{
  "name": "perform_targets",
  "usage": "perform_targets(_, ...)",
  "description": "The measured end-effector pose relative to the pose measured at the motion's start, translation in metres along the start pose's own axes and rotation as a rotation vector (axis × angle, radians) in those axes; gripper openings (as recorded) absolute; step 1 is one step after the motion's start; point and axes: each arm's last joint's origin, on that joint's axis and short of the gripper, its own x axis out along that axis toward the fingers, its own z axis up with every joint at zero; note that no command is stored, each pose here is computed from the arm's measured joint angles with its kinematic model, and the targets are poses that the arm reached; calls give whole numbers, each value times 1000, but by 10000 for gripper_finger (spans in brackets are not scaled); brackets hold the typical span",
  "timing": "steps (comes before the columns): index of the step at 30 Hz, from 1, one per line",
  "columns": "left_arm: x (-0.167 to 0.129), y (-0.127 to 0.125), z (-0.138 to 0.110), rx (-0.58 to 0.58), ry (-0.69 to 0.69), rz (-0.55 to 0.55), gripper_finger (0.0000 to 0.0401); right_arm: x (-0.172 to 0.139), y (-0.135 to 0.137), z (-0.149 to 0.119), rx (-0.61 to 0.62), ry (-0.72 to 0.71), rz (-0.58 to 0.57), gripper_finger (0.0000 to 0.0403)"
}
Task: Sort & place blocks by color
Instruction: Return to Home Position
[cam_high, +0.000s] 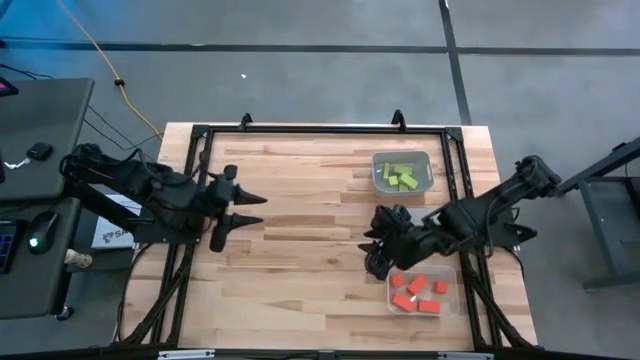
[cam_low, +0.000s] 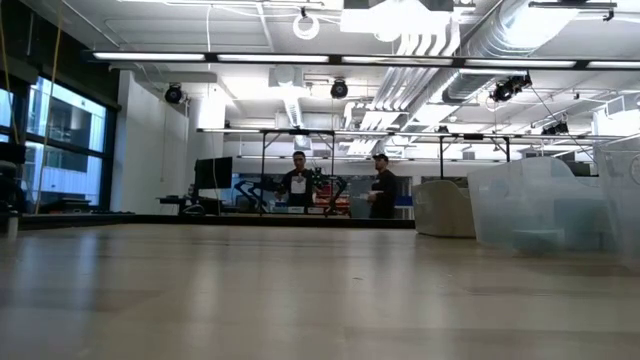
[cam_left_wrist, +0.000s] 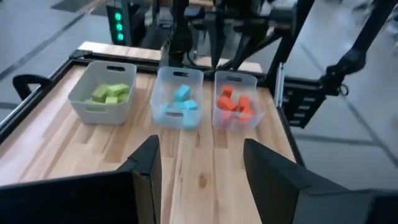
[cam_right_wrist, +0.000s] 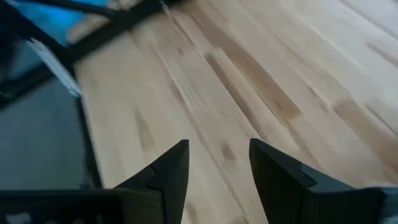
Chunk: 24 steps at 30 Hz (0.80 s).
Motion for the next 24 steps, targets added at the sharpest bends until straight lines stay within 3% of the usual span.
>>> perform_targets(4,-8,10,-25,-25,-118,-34,147,-7,-3,14,-17,-63,56,158)
perform_targets(15,-14,34,-105,-63,-281,-67,147,-24,-14,35,39,-167,125,158)
perform_targets(24,-9,52,-164,-100,-357,12,147,-21,-18,41,67,-185,121,158)
